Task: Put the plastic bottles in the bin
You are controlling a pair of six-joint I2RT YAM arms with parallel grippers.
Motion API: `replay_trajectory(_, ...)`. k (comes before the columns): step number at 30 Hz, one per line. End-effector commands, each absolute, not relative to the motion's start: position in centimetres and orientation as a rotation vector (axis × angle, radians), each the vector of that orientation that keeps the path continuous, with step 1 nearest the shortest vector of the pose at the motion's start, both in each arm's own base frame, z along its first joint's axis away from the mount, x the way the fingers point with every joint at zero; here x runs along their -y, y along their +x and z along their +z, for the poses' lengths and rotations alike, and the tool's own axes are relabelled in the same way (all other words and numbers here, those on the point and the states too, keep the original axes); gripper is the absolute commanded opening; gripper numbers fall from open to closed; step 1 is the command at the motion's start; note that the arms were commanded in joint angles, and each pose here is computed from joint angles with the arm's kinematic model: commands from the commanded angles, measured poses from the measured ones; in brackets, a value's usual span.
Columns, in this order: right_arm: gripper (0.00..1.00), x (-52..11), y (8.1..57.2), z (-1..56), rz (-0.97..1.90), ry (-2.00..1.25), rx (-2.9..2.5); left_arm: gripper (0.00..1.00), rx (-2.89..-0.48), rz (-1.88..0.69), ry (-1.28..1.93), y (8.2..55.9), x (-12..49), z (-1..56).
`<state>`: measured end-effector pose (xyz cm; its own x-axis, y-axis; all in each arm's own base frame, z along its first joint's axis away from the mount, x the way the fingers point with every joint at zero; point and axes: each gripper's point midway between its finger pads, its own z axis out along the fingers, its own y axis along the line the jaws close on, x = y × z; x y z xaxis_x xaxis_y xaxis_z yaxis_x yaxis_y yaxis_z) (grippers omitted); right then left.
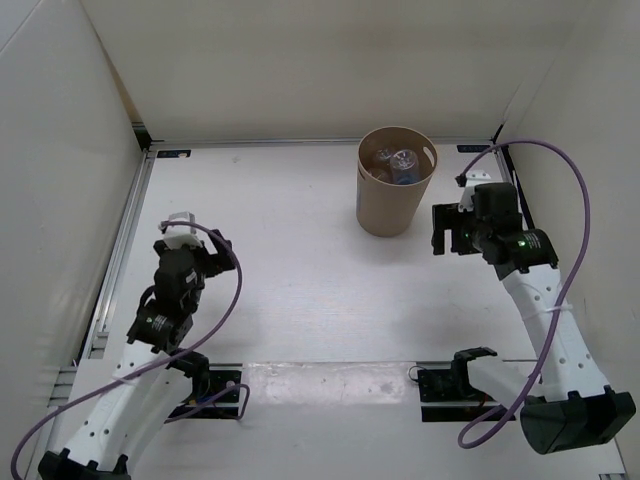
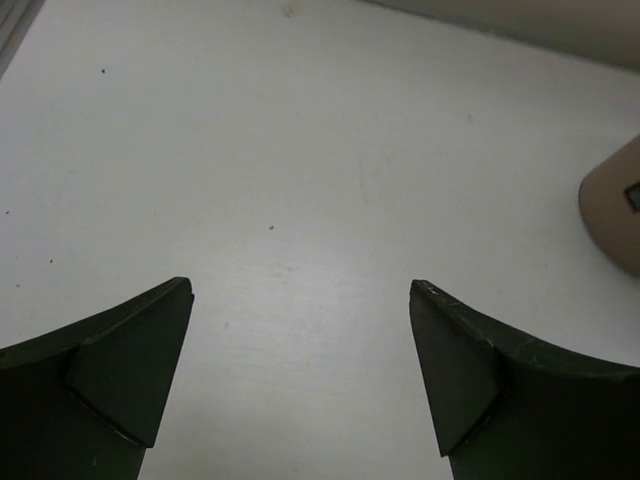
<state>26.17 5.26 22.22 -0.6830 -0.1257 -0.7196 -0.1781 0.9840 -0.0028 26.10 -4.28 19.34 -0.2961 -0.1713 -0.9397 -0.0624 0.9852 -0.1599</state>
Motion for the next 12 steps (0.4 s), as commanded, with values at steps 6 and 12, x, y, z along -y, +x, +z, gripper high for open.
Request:
replay_trajectory(6,0.9,-2.6,22.8,21.6,0.039,-0.138,-2.391,1.0,-1.932,0.068,-0.344,28.5,1.9,19.4)
replay_trajectory(12,0.9,-2.2,21.4,21.8,0.011,-0.179,-2.354,1.0,-1.839,0.139,-0.285,28.5,0.9,18.0)
